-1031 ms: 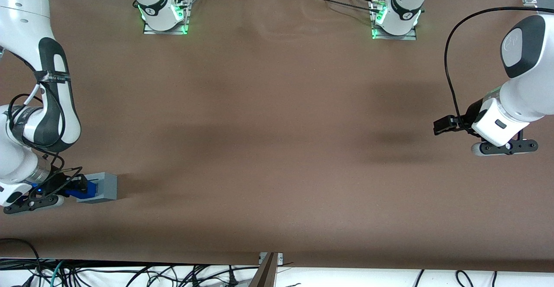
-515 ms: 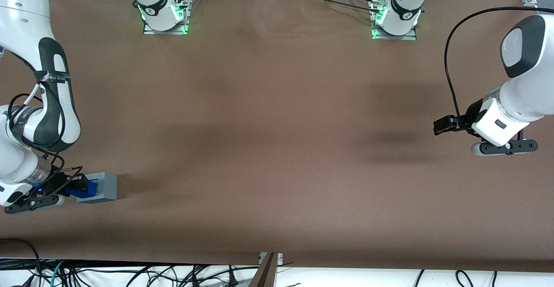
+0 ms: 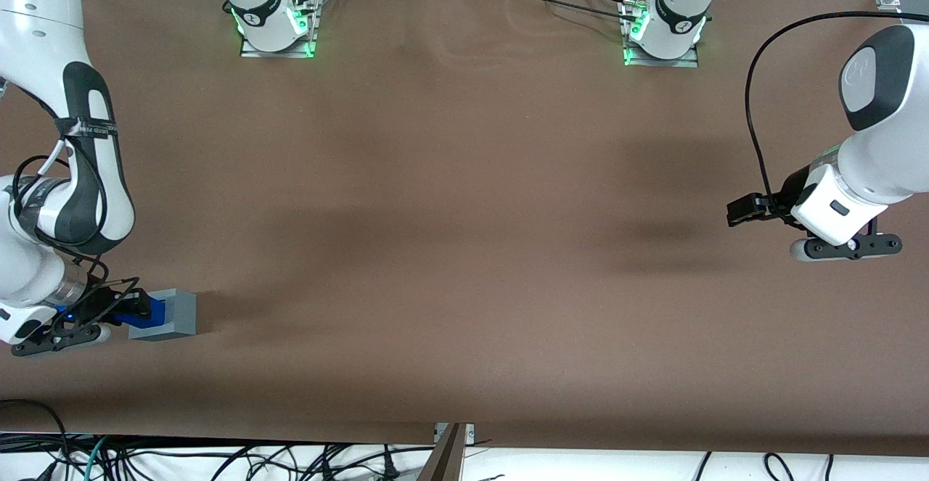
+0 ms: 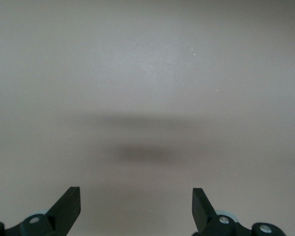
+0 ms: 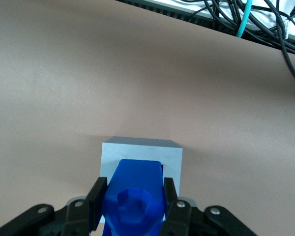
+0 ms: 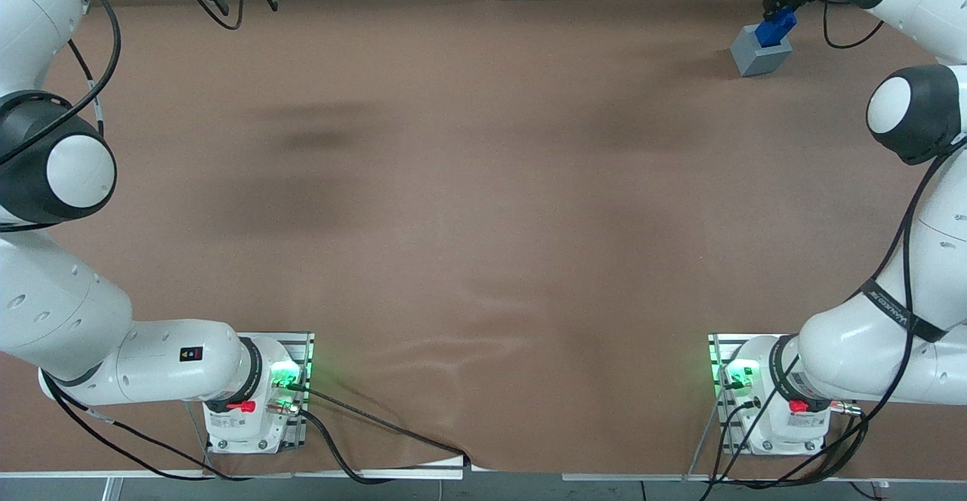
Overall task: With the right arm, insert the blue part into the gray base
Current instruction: 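Lower the blue block into the gray base's hole, then open the right gripper to release the blue block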
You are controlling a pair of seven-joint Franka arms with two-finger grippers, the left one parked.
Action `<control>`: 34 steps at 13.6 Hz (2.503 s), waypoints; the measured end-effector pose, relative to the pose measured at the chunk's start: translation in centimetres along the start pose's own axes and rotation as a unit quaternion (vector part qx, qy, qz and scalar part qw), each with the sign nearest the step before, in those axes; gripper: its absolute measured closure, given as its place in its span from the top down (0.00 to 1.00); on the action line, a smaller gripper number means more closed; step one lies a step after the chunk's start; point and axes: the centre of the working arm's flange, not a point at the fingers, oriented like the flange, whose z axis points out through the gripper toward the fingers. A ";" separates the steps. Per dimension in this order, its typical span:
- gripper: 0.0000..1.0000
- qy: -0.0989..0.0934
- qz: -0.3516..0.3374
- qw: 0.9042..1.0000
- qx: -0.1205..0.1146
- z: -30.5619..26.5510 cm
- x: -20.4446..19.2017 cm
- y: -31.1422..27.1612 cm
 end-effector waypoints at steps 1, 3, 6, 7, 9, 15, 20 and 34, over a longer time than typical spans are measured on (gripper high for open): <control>0.51 0.000 0.000 1.000 0.000 0.0 0.0 0.0; 0.51 0.001 0.004 1.000 0.003 0.0 -0.1 0.1; 0.59 -0.020 0.015 0.999 0.021 2.5 -1.1 0.2; 0.59 -0.029 0.015 0.999 0.025 4.3 -1.6 0.0; 0.59 -0.023 0.016 0.999 0.023 4.4 -1.4 0.1; 0.81 -0.022 0.016 0.999 0.023 4.4 -1.4 0.1; 1.00 -0.002 -0.003 1.000 0.023 0.9 1.0 -2.1; 1.00 -0.044 0.067 0.996 0.040 -19.8 0.3 -9.3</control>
